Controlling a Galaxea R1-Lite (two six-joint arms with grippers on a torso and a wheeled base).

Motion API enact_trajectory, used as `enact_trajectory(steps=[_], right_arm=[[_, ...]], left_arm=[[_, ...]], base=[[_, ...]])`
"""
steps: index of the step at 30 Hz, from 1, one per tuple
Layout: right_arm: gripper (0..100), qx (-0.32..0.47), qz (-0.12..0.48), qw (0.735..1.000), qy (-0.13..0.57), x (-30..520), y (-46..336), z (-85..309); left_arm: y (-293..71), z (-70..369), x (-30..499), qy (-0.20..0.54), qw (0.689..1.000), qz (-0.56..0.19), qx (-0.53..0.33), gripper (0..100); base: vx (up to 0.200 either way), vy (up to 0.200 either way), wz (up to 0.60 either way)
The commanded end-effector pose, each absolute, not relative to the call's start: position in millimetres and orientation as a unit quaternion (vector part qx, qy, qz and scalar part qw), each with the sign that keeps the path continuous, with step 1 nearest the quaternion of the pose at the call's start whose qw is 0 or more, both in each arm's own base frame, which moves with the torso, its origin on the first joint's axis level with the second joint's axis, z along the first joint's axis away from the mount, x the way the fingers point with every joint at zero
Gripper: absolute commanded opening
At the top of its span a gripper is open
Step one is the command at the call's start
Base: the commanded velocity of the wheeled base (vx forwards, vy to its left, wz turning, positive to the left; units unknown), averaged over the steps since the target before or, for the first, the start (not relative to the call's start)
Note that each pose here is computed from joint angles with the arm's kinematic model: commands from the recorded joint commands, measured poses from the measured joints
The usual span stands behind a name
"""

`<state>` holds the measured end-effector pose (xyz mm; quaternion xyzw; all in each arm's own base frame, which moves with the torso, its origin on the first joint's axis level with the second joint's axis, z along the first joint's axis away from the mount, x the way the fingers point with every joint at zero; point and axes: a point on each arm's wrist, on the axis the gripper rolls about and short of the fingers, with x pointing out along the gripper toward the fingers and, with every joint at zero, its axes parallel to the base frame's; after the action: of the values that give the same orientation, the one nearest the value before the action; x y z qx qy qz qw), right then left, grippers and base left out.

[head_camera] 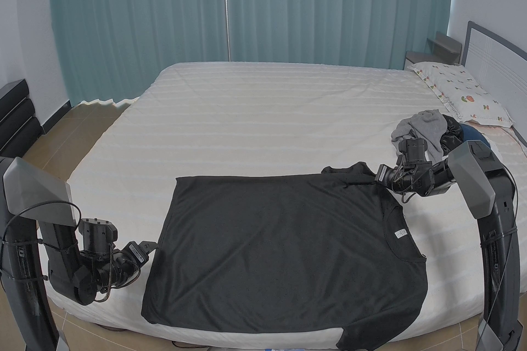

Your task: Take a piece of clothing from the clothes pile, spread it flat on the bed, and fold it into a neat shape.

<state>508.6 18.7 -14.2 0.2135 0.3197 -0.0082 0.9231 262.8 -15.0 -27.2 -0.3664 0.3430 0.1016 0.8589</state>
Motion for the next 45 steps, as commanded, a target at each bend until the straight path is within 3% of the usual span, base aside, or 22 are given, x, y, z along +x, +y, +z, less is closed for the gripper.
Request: enact_trajectory(steps=[1, 8, 9, 14, 19, 26, 36, 45], right_arm=[[0, 0.201, -0.007, 0.923, 0.329, 502.2, 16.8, -10.2], [0, 0.158, 0.007, 0.924, 0.349, 488.4, 17.2, -13.1], [100, 0.156, 0.007, 0.924, 0.35, 488.1, 17.2, -13.5], [100, 0.154, 0.009, 0.925, 0.347, 486.9, 17.9, -10.0], [100, 0.162, 0.019, 0.934, 0.317, 489.1, 18.3, 18.1], [100, 0.226, 0.027, 0.933, 0.278, 500.9, 35.1, 46.6], [100, 0.23, 0.025, 0.928, 0.292, 521.4, 55.9, 0.1], [100, 0.235, 0.019, 0.933, 0.271, 536.4, 56.2, -9.1]], left_arm=[[-15.4, -27.8, 262.8, 0.344, 0.859, 0.101, -0.366, 100], [-15.0, -27.8, 262.8, 0.344, 0.859, 0.102, -0.366, 100], [-15.3, -27.9, 262.4, 0.345, 0.858, 0.102, -0.366, 100], [-15.0, -27.8, 262.8, 0.344, 0.859, 0.102, -0.366, 100], [-15.0, -27.8, 262.8, 0.344, 0.859, 0.102, -0.366, 100], [-15.3, -28.6, 262.7, 0.346, 0.858, 0.102, -0.366, 100], [-15.7, -29.8, 262.5, 0.348, 0.857, 0.102, -0.365, 100], [-15.8, -31.1, 263.5, 0.348, 0.857, 0.103, -0.365, 100]], base=[[0.0, 0.0, 0.0], [0.0, 0.0, 0.0], [0.0, 0.0, 0.0], [0.0, 0.0, 0.0], [0.0, 0.0, 0.0], [0.0, 0.0, 0.0], [0.0, 0.0, 0.0], [0.0, 0.0, 0.0]])
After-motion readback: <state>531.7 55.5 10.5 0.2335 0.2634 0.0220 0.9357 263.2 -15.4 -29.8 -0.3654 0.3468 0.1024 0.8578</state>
